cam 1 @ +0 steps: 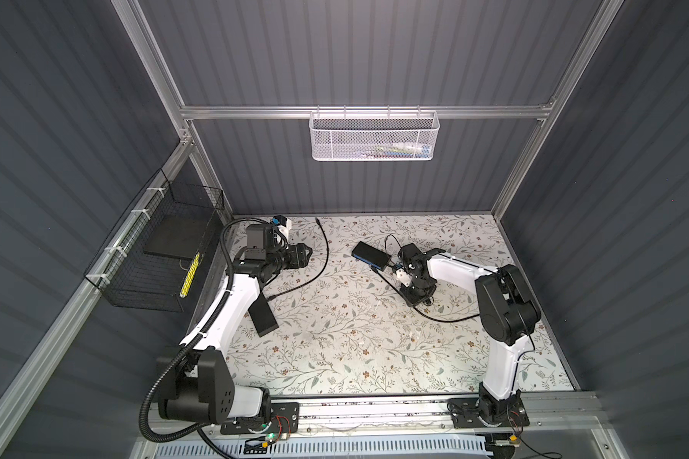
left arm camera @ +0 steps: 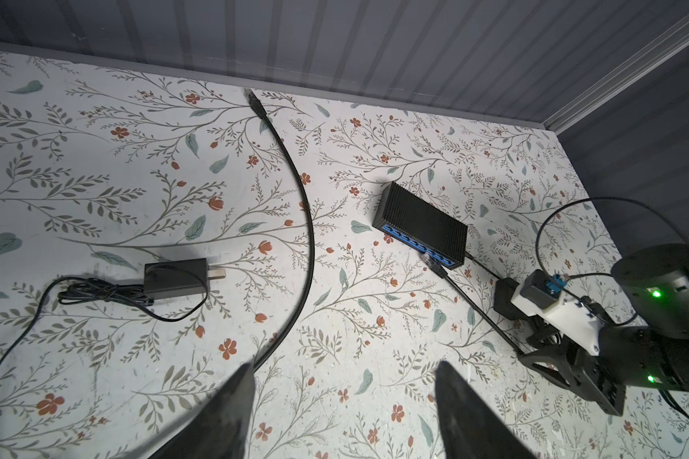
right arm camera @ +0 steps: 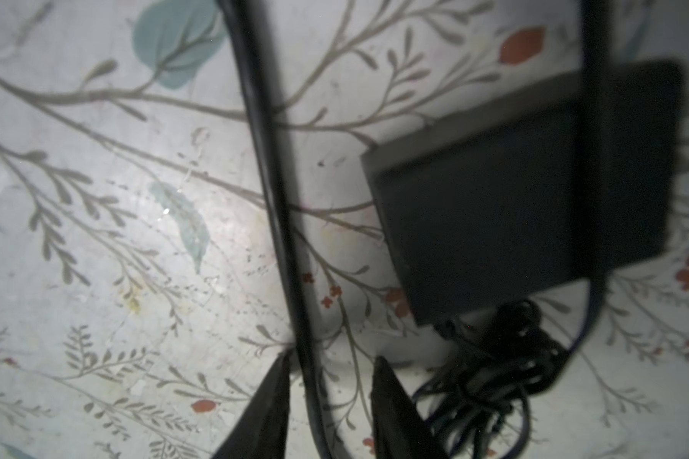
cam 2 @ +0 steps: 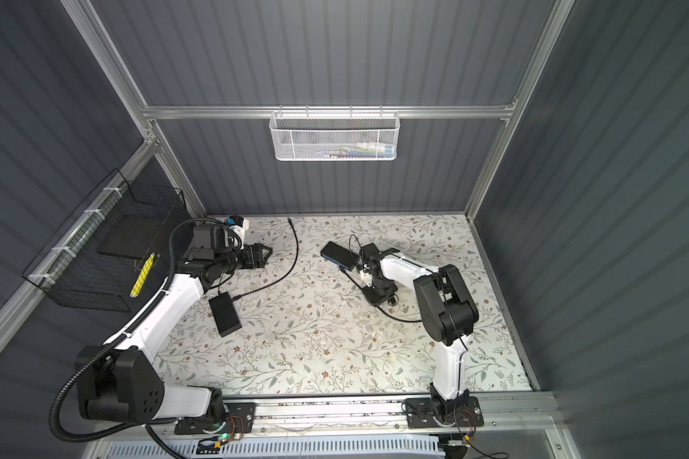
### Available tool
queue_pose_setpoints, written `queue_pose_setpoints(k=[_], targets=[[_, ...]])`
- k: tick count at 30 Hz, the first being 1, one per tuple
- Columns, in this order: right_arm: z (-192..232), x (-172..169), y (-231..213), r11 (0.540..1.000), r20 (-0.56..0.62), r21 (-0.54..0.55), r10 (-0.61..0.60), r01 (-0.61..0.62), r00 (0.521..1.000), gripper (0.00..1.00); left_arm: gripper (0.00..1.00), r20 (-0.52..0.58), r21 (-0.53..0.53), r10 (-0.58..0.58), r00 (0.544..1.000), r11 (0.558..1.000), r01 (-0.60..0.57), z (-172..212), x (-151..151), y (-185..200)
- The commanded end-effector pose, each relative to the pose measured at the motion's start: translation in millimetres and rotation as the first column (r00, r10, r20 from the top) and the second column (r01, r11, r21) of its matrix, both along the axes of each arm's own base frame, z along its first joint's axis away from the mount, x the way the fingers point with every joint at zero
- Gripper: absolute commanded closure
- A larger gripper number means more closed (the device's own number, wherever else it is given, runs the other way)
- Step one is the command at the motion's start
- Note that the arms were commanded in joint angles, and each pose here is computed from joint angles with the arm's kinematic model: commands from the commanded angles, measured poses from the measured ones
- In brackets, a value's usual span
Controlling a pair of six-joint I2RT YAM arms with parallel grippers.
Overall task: Insert the plug into the switch port
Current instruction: 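Reach the right gripper to the black ethernet cable's clear plug and grasp it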
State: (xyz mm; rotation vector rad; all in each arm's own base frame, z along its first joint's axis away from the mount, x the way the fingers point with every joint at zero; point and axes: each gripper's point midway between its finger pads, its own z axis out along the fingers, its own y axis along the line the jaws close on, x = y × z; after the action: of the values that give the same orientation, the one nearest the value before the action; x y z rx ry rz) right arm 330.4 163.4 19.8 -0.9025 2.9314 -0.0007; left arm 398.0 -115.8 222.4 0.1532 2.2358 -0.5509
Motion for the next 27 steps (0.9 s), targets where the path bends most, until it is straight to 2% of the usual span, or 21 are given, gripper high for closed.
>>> queue_pose_setpoints(k=[1, 6, 10, 15, 19, 27], targets=[[36, 8, 13, 0.999, 0.091, 0.019, 0.032, -0.034, 0.995, 0.60, 0.28, 0.015, 0.003, -0.026, 1.000, 1.000, 0.026, 2, 3, -3], [68, 37, 62, 0.981, 0.217, 0.183, 0.031, -0.071, 0.976, 0.62, 0.29, 0.005, -0.005, -0.025, 1.000, 1.000, 0.025, -5, 6, -4], [63, 78, 88, 0.974, 0.280, 0.222, -0.020, -0.044, 0.960, 0.66, 0.29, 0.010, -0.012, -0.028, 1.000, 1.000, 0.028, -4, 10, -6], [39, 106, 122, 0.950, 0.226, 0.312, -0.046, -0.027, 0.973, 0.68, 0.29, 0.014, -0.059, -0.088, 0.996, 0.994, 0.088, 1, 4, -17], [24, 117, 128, 0.952, 0.215, 0.304, -0.049, -0.019, 0.975, 0.70, 0.29, 0.033, -0.043, -0.108, 0.994, 0.993, 0.109, 8, -2, -17], [7, 113, 122, 0.962, 0.189, 0.273, -0.053, -0.001, 0.981, 0.71, 0.29, 0.031, -0.037, -0.125, 0.992, 0.991, 0.126, 9, -3, -18]])
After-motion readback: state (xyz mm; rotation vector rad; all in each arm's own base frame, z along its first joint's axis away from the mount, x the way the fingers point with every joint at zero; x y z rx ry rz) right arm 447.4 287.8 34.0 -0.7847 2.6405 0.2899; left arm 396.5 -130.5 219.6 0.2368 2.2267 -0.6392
